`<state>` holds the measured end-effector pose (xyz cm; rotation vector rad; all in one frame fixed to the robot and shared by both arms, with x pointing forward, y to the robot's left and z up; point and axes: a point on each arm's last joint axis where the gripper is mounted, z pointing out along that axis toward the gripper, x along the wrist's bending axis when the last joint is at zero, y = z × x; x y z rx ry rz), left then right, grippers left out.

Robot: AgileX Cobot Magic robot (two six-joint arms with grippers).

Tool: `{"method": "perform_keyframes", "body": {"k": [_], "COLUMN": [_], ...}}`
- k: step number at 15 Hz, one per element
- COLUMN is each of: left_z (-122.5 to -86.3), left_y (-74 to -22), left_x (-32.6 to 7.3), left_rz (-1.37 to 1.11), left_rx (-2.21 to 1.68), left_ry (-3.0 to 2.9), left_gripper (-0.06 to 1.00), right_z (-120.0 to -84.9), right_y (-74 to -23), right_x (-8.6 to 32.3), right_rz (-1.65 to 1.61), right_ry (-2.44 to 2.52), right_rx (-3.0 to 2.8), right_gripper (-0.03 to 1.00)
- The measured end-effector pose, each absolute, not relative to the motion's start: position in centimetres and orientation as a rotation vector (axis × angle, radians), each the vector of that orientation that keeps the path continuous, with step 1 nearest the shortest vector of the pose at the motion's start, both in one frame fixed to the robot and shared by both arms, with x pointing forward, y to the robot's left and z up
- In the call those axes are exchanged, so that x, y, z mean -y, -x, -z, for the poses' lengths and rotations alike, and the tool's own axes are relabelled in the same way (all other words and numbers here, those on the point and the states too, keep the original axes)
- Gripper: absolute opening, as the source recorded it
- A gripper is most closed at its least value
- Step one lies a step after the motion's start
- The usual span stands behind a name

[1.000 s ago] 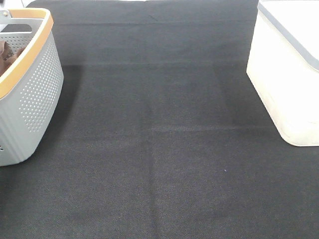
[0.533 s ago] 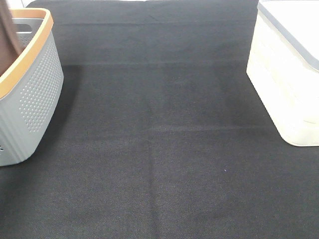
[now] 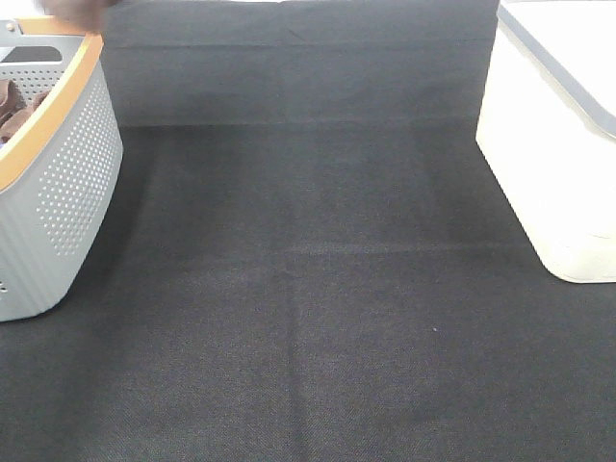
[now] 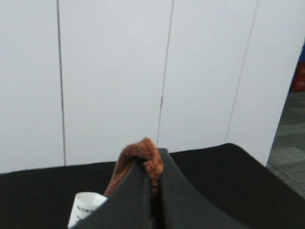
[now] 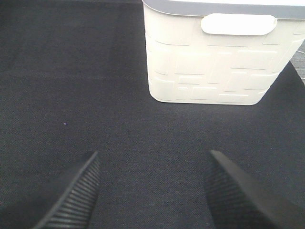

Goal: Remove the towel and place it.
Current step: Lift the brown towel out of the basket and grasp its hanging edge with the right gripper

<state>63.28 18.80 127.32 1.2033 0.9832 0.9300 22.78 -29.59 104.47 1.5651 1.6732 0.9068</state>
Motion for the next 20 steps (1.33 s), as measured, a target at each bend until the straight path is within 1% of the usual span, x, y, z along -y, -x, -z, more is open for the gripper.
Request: {"method": "perform_keyframes", "body": {"k": [2,5,8,10,12,14,16,20], "left_z": [-128.0,-128.5,-128.2,-128.2,-128.2,-128.1,-127.9,-127.6], "left_y": [-62.5,-61.3,-60.4,-59.6,-58.7,-58.1,-57.5,-57.5], "left_x": [-16.6,-13.8,-11.3,-9.7,-8.3,-7.2,-6.3,-6.1], "left_rz": [-0.919,-0.878,-0.825,-0.794,-0.785,-0.772,-0.75,-0.737], "left_rx": [-0.899,-0.822,-0.785,-0.754,-0.713,-0.687,-0.678,-0.691], "left_ry": [-1.161,-1.138,-1.166,-1.183,-1.209,-1.229,-1.261,-1.297], "left_gripper": [0.0,0.0,0.0,0.0,0.0,0.0,0.0,0.0], "right_z": [-104.5,-105.5,-106.4,-107.2,-107.6,-106.5,-105.6,-106.4], "right_y": [-23.0,-25.2,-28.8,-31.5,-33.9,-37.2,-39.8,-43.7], "right_x": [29.5,28.7,27.9,27.1,25.6,23.6,21.8,16.9], "right_rz": [-0.914,-0.984,-1.052,-1.172,-1.299,-1.299,-1.257,-1.222], "right_ry": [-1.579,-1.625,-1.532,-1.438,-1.284,-1.077,-0.977,-0.79], "right_rx": [-1.69,-1.75,-1.825,-1.834,-1.925,-2.075,-2.114,-2.118], "right_gripper": [0.61,0.61,0.61,0.61,0.61,0.61,0.61,0.61]}}
